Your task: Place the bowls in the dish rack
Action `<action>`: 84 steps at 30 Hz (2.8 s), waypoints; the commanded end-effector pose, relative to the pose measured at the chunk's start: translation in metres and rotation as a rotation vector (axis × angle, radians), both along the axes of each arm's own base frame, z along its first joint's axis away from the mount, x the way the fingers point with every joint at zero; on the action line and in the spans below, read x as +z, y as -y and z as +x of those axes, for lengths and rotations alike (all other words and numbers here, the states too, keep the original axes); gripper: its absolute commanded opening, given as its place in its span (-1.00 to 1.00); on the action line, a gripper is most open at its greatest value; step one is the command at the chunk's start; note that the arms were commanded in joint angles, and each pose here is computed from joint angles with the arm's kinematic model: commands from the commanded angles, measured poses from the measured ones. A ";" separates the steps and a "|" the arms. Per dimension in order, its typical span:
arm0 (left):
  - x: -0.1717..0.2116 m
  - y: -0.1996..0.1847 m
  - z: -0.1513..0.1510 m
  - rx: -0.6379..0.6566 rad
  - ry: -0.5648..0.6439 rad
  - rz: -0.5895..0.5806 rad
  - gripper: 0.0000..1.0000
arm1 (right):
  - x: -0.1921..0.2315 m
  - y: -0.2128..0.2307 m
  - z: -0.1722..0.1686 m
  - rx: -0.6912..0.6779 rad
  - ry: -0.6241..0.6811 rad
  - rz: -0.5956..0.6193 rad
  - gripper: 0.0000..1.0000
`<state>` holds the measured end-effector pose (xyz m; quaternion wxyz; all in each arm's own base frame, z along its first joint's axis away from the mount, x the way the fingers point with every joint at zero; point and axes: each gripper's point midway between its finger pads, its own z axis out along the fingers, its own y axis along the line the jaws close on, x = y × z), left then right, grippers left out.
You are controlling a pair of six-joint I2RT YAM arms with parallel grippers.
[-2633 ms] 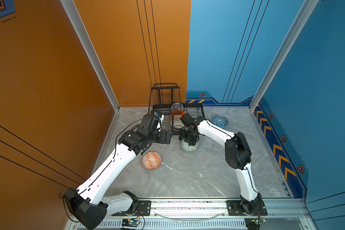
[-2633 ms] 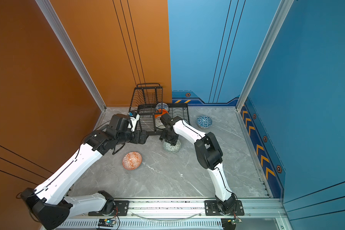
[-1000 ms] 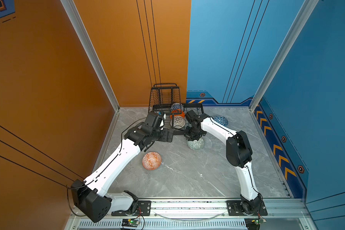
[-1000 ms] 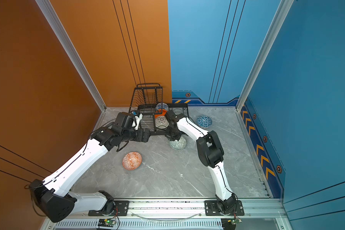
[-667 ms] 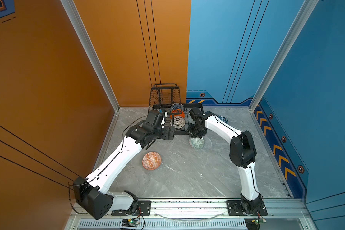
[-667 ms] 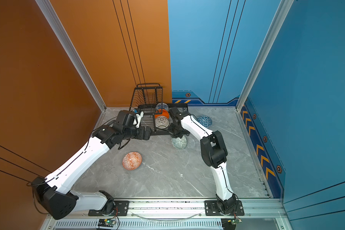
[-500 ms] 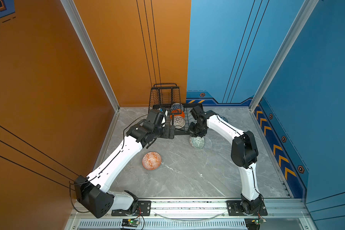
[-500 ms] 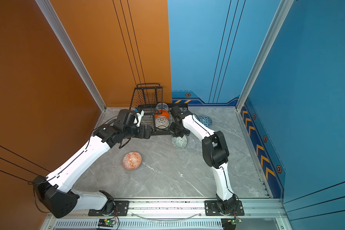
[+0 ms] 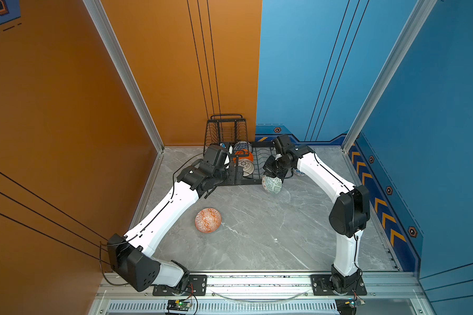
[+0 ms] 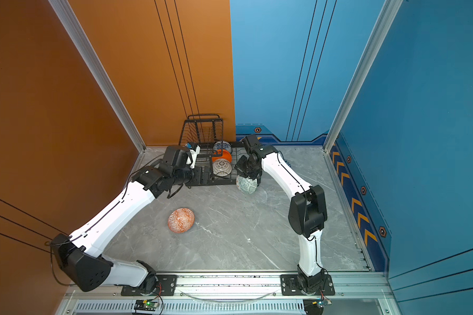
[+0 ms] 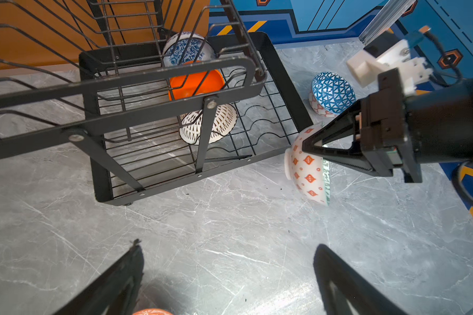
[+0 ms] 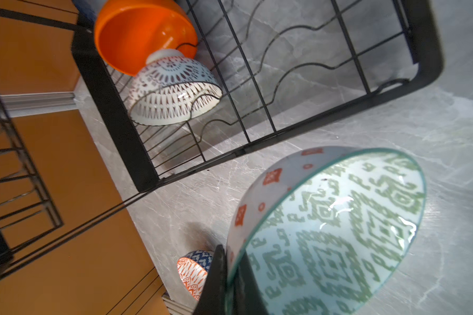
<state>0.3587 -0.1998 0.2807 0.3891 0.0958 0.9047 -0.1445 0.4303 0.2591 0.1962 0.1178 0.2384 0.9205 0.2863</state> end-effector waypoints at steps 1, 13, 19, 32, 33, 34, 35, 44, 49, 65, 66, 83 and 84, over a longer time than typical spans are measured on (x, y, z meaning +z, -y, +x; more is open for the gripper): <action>0.016 0.009 0.008 -0.008 0.046 -0.017 0.96 | 0.048 0.003 0.025 -0.072 0.162 0.103 -1.00; 0.027 0.036 0.023 -0.044 0.071 -0.035 0.96 | 0.076 0.029 0.102 -0.270 0.440 0.210 -1.00; 0.028 0.045 0.029 -0.048 0.090 -0.029 0.96 | 0.079 0.039 0.142 -0.392 0.567 0.319 -1.00; 0.027 0.054 0.044 -0.039 0.090 -0.043 0.96 | 0.052 0.040 0.199 -0.500 0.716 0.370 -1.00; 0.026 0.054 0.045 -0.040 0.088 -0.042 0.96 | 0.058 0.039 0.204 -0.507 0.739 0.382 -1.00; 0.027 0.055 0.044 -0.043 0.089 -0.042 0.96 | 0.059 0.038 0.207 -0.512 0.753 0.388 -1.00; 0.027 0.055 0.045 -0.045 0.090 -0.041 0.96 | 0.057 0.036 0.211 -0.514 0.760 0.393 -1.00; 0.024 0.050 0.055 -0.038 0.099 -0.029 0.96 | 0.042 0.029 0.234 -0.557 0.804 0.424 -1.00; 0.024 0.053 0.059 -0.066 0.107 -0.034 0.96 | 0.039 0.016 0.245 -0.546 0.822 0.446 -1.00; 0.015 0.049 0.066 -0.062 0.090 -0.027 0.96 | 0.008 0.007 0.257 -0.571 0.802 0.457 -1.00; 0.015 0.049 0.066 -0.062 0.089 -0.026 0.96 | 0.005 0.008 0.257 -0.574 0.800 0.454 -1.00; 0.012 0.034 0.064 -0.058 0.081 -0.027 0.96 | -0.036 0.000 0.250 -0.676 0.736 0.434 -1.00; 0.011 0.033 0.064 -0.059 0.081 -0.025 0.96 | -0.038 -0.001 0.249 -0.682 0.733 0.438 -1.00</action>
